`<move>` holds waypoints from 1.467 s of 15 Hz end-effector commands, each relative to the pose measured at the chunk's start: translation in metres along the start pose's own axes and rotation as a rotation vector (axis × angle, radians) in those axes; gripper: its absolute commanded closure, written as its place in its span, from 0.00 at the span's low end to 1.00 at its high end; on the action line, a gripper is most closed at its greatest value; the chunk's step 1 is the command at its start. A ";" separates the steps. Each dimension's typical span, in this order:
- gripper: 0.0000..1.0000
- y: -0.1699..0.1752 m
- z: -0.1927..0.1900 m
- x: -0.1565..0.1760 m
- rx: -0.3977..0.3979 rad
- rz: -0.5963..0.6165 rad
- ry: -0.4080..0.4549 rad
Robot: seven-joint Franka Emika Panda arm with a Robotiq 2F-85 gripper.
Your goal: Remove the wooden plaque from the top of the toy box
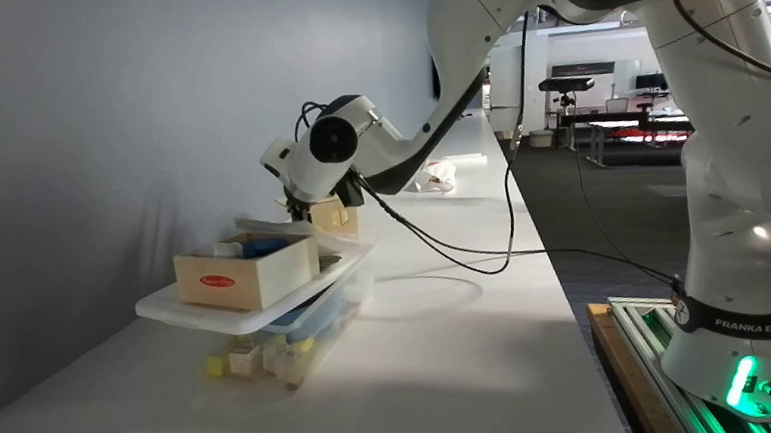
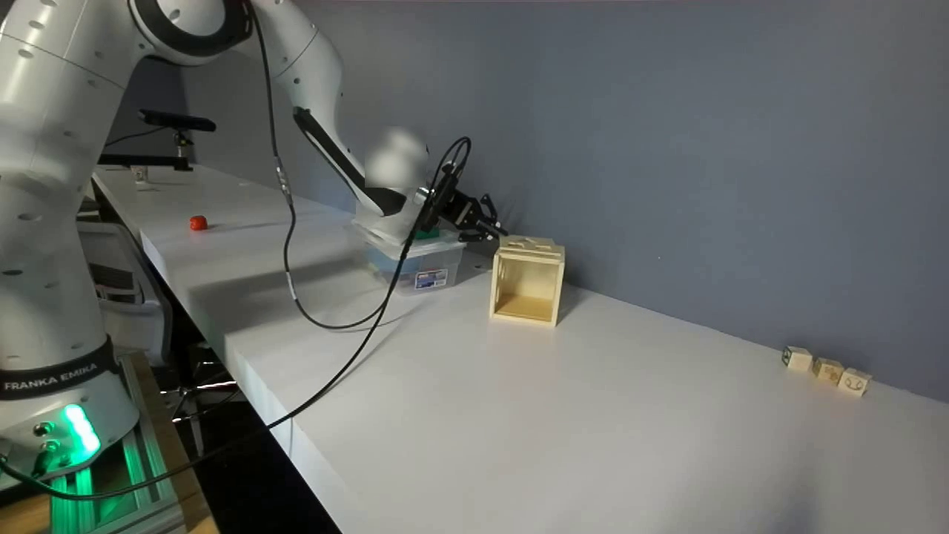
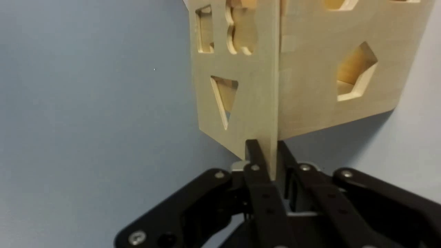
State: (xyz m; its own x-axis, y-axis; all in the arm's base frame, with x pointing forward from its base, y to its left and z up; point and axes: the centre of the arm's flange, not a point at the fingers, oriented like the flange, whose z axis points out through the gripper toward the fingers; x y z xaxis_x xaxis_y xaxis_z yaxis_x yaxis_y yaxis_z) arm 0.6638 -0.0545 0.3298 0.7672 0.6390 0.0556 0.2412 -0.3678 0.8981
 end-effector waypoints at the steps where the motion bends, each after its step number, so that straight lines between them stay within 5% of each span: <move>1: 0.97 0.013 -0.014 0.005 -0.061 -0.011 0.010; 9: 0.98 0.054 -0.128 -0.022 -0.158 -0.005 0.113; 15: 0.98 0.050 -0.215 -0.081 0.075 -0.164 0.395; 22: 0.98 0.034 -0.253 -0.166 0.133 -0.473 0.661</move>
State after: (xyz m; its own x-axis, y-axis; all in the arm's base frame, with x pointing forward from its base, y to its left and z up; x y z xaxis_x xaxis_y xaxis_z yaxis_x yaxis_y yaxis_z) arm 0.4372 0.0139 0.4474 0.2003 0.9792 0.0331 0.5256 -0.1360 0.8398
